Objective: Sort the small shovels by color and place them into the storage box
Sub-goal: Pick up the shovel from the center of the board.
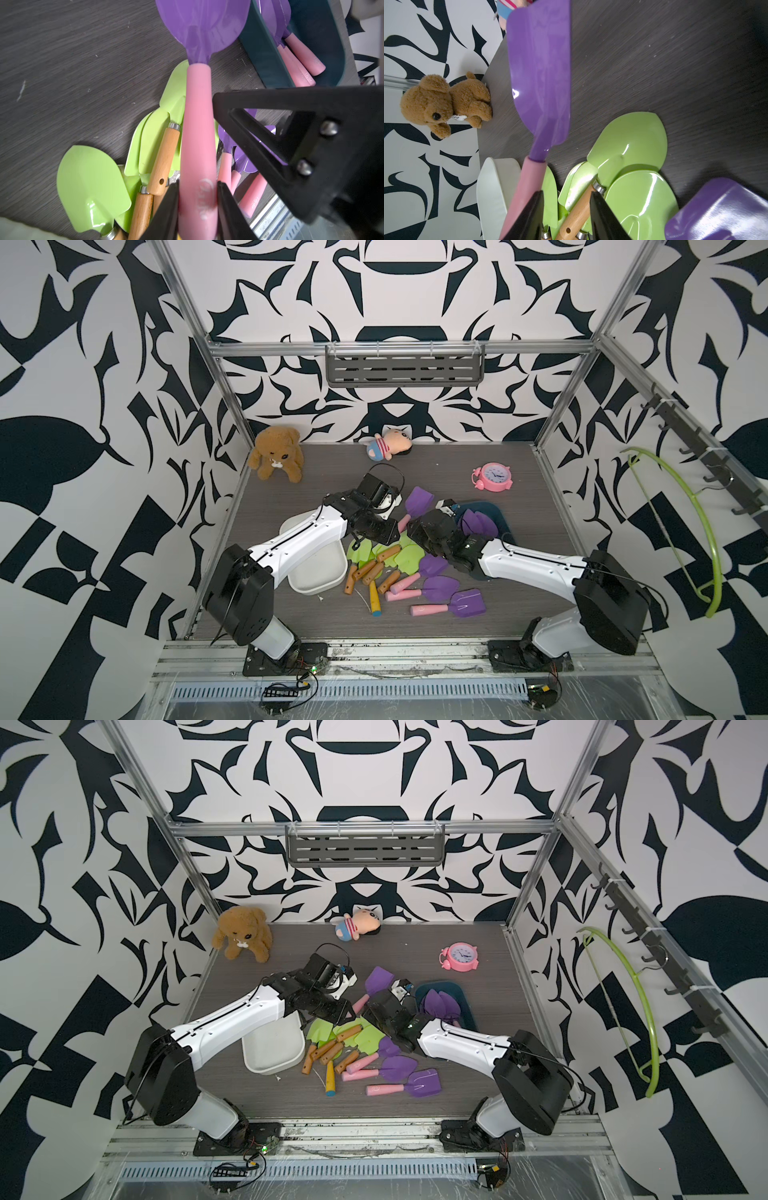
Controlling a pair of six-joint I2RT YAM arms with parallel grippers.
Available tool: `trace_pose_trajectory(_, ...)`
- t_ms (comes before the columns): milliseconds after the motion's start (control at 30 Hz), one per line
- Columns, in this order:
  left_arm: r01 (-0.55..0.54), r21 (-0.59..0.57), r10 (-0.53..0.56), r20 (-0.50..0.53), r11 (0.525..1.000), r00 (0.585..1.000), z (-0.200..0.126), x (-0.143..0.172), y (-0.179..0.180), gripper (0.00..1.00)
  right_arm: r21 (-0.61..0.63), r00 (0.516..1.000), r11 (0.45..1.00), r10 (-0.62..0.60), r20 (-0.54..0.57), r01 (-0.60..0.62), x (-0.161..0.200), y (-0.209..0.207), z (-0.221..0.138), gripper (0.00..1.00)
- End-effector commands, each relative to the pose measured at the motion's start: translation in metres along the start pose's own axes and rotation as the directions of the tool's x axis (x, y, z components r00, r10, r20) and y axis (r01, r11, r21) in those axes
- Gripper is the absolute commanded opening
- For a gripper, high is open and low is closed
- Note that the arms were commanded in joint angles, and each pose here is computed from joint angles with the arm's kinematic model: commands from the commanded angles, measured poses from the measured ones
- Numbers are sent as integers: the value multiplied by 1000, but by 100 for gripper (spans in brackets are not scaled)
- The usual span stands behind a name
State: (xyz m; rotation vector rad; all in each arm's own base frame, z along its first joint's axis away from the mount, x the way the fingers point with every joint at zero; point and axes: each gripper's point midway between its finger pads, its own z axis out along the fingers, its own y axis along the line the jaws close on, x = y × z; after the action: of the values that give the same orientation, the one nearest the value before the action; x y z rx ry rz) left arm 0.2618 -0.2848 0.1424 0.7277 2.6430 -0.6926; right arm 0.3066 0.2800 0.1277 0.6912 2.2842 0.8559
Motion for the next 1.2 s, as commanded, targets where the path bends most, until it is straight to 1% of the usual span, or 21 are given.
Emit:
trace_pose_trajectory(0, -2, 27, 1, 29, 1000, 1000, -6, -2, -5, 0, -90, 996, 995, 48, 72, -42, -19, 30, -18, 42)
trace_pose_trajectory(233, 11, 81, -13, 15, 997, 1000, -3, -1, -13, 0, -139, 995, 988, 72, 71, -61, -21, 44, -18, 42)
trace_pose_trajectory(367, 22, 118, -23, 13, 993, 1000, -5, -2, -18, 0, -140, 994, 987, 88, 66, -78, -19, 44, -13, 42)
trace_pose_trajectory(600, 53, 212, -56, 6, 976, 998, -11, -3, -30, 0, -186, 992, 976, 121, 47, -111, -17, 55, -7, 40)
trace_pose_trajectory(633, 59, 218, -61, 5, 974, 998, -11, -2, -30, 0, -190, 991, 975, 122, 45, -111, -17, 56, -8, 38)
trace_pose_trajectory(667, 61, 223, -64, 7, 973, 998, -11, -3, -31, 0, -194, 992, 975, 121, 46, -110, -17, 57, -8, 32)
trace_pose_trajectory(700, 65, 226, -68, 4, 972, 998, -11, -2, -31, 0, -195, 992, 975, 121, 47, -110, -17, 57, -9, 24)
trace_pose_trajectory(767, 68, 225, -71, 4, 972, 997, -11, -2, -29, 0, -197, 992, 975, 115, 55, -102, -19, 57, -11, 3)
trace_pose_trajectory(800, 66, 229, -70, 8, 971, 998, -13, -3, -30, 2, -195, 993, 977, 103, 57, -90, -20, 58, -13, 0)
trace_pose_trajectory(833, 65, 233, -69, 8, 970, 998, -13, -3, -30, 7, -192, 994, 978, 90, 59, -77, -20, 58, -14, 0)
trace_pose_trajectory(967, 61, 246, -68, 20, 967, 997, -17, -5, -27, 42, -166, 998, 986, -10, 58, 20, -20, 57, -22, 0)
trace_pose_trajectory(1033, 64, 259, -77, 39, 964, 996, -25, -10, -22, 56, -146, 993, 983, -102, 55, 109, -19, 55, -28, 0)
trace_pose_trajectory(1100, 67, 286, -88, 64, 956, 994, -35, -15, -17, 68, -118, 976, 969, -213, 41, 217, -19, 51, -34, 0)
trace_pose_trajectory(1167, 63, 328, -99, 94, 942, 991, -48, -21, -12, 75, -118, 936, 930, -351, 1, 349, -15, 51, -41, 0)
